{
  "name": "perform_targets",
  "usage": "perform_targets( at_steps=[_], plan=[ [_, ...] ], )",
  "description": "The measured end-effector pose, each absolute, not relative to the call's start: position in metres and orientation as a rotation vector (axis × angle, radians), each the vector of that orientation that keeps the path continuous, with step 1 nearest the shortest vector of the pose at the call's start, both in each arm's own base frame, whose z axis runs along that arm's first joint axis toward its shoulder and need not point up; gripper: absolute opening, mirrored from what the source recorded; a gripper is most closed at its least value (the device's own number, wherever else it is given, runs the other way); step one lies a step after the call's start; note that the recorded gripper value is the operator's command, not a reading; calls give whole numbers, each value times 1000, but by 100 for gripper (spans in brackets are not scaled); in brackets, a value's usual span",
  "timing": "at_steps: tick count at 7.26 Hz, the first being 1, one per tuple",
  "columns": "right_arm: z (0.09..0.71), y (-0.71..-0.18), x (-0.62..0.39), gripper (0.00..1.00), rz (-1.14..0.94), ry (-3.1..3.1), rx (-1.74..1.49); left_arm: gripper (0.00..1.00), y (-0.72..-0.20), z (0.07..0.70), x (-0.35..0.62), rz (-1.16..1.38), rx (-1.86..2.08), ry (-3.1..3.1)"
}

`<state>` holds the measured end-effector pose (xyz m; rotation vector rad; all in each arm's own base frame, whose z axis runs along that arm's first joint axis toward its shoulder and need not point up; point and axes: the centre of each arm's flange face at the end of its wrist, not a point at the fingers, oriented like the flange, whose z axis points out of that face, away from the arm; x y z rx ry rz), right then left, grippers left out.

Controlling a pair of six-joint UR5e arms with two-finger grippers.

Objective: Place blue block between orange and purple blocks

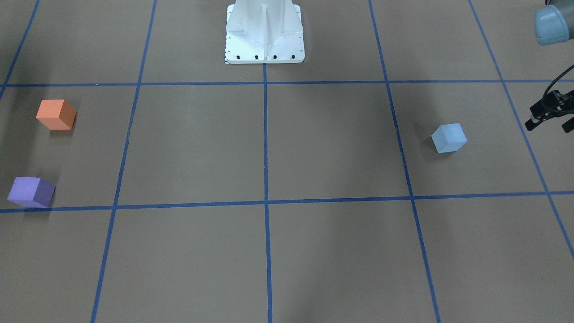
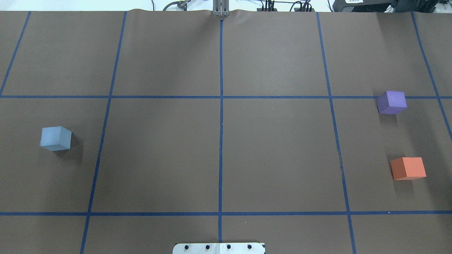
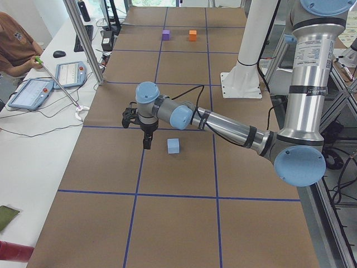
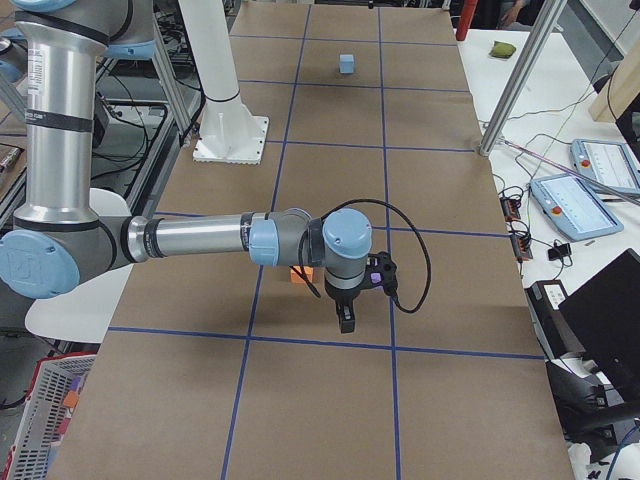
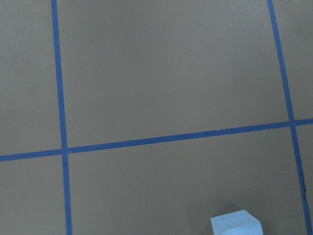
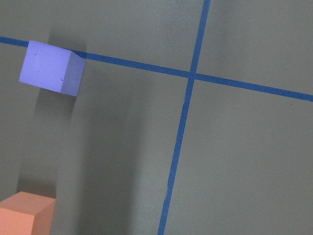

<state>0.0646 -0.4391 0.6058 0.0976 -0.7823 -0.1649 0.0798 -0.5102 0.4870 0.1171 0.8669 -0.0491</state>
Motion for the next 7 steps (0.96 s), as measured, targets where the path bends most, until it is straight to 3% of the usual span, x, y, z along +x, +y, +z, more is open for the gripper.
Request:
perform_targets(
  at_steps=[3,7],
  plan=[
    [601,-438,65,100,-169,-778,107,100,-477,500,181,-168,97,824],
    [601,-437,65,100,-169,-775,106,100,-450,513,245,-112,76,771]
  ],
)
